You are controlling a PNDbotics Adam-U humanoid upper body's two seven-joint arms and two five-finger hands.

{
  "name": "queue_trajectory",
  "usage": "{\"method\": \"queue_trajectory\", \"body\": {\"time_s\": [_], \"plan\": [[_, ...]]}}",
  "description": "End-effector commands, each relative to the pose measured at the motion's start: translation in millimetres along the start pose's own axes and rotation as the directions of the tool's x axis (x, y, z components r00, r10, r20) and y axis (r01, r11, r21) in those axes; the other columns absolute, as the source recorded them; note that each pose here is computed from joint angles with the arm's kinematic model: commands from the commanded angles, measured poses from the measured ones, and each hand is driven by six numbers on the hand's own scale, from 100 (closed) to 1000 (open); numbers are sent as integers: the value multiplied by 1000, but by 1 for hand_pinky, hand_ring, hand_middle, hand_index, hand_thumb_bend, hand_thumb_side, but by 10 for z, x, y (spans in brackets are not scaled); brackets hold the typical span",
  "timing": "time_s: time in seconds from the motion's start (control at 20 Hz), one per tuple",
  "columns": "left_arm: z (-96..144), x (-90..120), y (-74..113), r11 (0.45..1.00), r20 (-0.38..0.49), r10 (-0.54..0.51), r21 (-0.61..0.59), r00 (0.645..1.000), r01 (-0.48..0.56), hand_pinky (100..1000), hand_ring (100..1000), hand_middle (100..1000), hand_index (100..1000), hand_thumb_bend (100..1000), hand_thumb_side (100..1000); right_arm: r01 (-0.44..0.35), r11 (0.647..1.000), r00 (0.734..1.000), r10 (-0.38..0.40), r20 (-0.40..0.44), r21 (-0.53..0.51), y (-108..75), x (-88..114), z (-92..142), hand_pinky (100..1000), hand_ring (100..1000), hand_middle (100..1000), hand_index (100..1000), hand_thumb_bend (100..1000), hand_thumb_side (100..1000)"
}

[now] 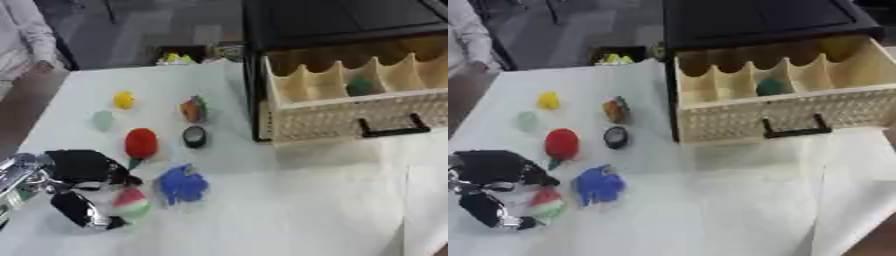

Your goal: Pick up objects from table and place into drawer.

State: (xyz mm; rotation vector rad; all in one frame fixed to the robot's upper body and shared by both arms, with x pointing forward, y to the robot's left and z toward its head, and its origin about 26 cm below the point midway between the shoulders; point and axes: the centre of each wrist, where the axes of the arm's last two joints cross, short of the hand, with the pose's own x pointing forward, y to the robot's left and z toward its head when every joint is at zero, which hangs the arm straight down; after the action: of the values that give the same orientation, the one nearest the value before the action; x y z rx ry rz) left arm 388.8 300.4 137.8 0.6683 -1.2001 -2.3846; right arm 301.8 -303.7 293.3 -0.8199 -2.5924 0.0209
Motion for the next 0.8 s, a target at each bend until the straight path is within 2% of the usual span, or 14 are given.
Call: {"method": "queue_trajectory", "body": {"time_s": [0.05, 0.2, 0.8], "plan": [[74, -82, 0, 1000, -30, -19, -21, 999, 19, 623, 759, 724, 985, 433, 1000, -1, 1000, 1000, 1, 28, -13, -51, 58, -68, 324, 538, 555, 814, 255, 670], [70, -77, -1, 999, -24, -29, -24, 999, 28, 615, 742, 703, 963, 432, 1000, 1, 1000, 1000, 0, 26, -16, -53, 57, -68, 324, 538, 555, 813, 250, 668], [85, -70, 28, 1000, -18, -27, 1, 999, 27, 543, 659, 628, 908, 322, 1000, 7, 1000, 1000, -6, 12, -23, -57, 50, -60, 325, 537, 553, 811, 236, 663]]}}
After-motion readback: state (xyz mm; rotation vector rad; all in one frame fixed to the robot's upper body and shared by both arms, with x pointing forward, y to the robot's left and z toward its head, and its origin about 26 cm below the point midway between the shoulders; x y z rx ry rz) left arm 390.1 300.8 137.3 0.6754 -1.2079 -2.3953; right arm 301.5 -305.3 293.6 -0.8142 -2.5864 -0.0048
